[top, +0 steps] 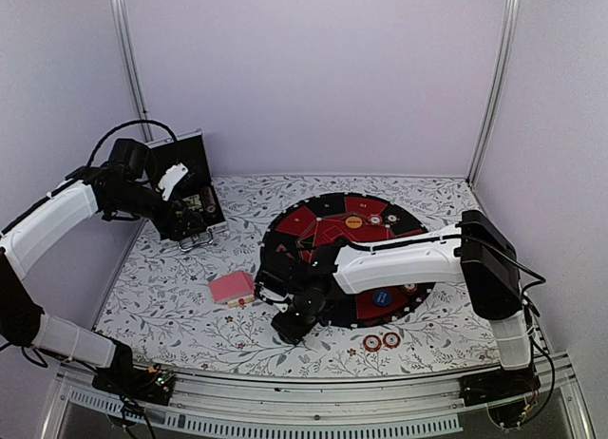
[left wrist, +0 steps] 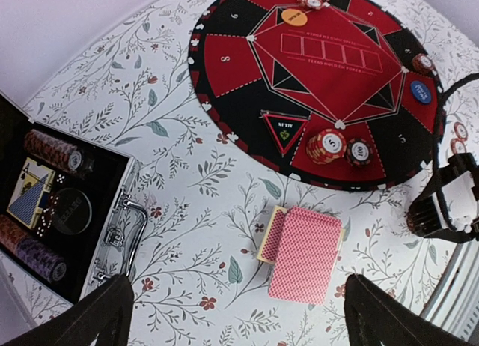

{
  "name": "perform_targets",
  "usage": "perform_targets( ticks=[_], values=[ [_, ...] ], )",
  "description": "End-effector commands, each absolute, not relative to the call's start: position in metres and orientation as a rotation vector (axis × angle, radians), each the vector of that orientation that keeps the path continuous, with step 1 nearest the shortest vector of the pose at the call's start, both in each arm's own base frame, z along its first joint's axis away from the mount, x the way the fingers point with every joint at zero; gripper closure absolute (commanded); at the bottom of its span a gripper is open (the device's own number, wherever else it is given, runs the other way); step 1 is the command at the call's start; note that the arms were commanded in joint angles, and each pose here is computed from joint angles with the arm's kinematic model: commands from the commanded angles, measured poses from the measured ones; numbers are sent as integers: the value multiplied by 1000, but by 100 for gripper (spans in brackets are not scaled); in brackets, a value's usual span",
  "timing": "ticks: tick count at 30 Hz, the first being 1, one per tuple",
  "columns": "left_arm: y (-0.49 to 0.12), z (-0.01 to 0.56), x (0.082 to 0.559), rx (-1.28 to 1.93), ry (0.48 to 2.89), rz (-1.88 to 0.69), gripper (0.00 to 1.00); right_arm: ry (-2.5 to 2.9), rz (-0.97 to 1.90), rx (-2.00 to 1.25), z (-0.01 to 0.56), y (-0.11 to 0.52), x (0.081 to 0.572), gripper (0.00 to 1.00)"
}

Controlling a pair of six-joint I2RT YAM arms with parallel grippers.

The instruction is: Distribute texas hold em gaming equipment

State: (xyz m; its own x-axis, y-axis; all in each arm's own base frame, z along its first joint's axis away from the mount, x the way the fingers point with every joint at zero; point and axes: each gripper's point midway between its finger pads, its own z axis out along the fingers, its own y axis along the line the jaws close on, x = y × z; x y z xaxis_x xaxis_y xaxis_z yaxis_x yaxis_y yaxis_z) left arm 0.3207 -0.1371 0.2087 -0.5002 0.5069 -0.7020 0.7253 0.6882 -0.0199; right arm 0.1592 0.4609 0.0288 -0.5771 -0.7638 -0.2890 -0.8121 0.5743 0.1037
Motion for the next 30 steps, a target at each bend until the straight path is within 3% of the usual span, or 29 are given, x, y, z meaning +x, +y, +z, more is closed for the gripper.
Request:
perform_targets(
  ticks=[1,10,20,30],
  values=[
    [-142,219,321,946,2190,-425,0,2592,303,-1342,23,462,158,51],
    [-141,218,320,945,2192,-427,0,2576,264,-1331,21,460,163,55],
    [-141,217,320,953,2192,-423,0,2552,276,-1334,28,464,166,72],
    [-142,217,320,955,2192,-429,0,2506,292,-1289,57,464,173,76]
  ],
)
